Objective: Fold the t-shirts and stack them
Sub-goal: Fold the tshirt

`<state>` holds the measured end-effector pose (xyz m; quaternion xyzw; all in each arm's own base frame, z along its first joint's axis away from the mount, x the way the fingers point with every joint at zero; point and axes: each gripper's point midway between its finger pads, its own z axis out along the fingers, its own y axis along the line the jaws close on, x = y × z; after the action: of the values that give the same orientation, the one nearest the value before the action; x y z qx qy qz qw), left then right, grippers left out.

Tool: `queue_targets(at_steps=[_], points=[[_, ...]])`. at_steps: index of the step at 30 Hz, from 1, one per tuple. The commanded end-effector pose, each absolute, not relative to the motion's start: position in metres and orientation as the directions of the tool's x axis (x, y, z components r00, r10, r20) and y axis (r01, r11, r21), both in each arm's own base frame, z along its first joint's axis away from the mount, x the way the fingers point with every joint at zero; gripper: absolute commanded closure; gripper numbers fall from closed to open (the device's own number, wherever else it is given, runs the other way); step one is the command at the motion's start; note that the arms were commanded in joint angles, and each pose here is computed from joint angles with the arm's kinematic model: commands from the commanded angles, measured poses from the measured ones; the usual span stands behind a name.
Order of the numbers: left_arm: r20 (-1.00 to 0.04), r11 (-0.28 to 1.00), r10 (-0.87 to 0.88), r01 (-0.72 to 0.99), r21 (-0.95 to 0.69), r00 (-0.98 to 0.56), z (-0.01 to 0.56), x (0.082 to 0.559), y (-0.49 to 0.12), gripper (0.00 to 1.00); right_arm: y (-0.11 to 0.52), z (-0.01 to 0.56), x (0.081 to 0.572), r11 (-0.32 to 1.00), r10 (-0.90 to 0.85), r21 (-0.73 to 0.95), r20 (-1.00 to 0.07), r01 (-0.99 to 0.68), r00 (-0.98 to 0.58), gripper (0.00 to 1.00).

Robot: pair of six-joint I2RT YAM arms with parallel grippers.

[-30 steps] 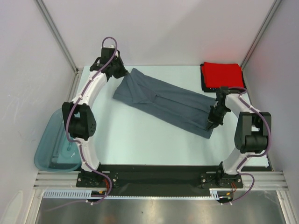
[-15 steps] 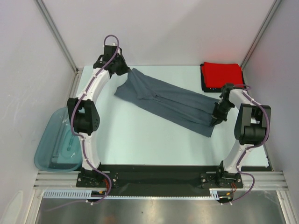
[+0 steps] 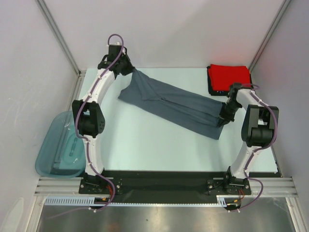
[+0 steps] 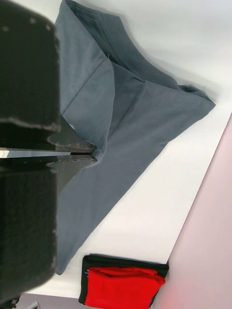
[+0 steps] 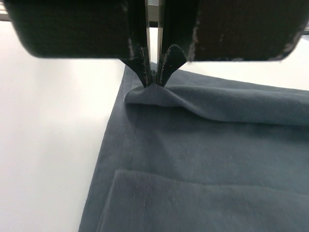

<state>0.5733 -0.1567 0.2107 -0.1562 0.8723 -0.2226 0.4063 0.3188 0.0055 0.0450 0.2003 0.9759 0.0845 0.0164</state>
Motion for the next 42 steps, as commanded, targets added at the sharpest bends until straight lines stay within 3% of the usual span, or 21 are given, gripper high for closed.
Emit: queue_targets(at_steps=[1,22,36,37,39,42], points=[[-0.662,0.841,-0.483,-0.093,-0.533,-0.573,0.228,0.585,-0.158,1.0,0.0,0.047,0.33,0.908,0.396,0.159,-0.015,0.388,-0.918,1.0],[-0.635,0.823,-0.524,-0.143,-0.55,-0.567,0.21,0.6,-0.154,1.0,-0.015,0.038,0.348,0.902,0.418,0.131,-0.021,0.412,-0.908,1.0],[-0.623,0.813,-0.542,-0.163,-0.56,-0.564,0.207,0.601,-0.148,1.0,-0.026,0.044,0.367,0.892,0.447,0.123,-0.096,0.435,-0.889,0.98],[-0.623,0.812,-0.542,-0.16,-0.561,-0.565,0.207,0.601,-0.148,1.0,-0.034,0.044,0.369,0.889,0.457,0.097,-0.117,0.447,-0.882,0.97],[-0.621,0.812,-0.541,-0.161,-0.561,-0.567,0.205,0.601,-0.148,1.0,-0.042,0.045,0.376,0.881,0.473,0.103,-0.144,0.463,-0.869,0.78],[-0.625,0.816,-0.534,-0.154,-0.557,-0.57,0.206,0.599,-0.148,1.0,-0.046,0.066,0.378,0.866,0.5,0.139,-0.188,0.481,-0.846,0.6]])
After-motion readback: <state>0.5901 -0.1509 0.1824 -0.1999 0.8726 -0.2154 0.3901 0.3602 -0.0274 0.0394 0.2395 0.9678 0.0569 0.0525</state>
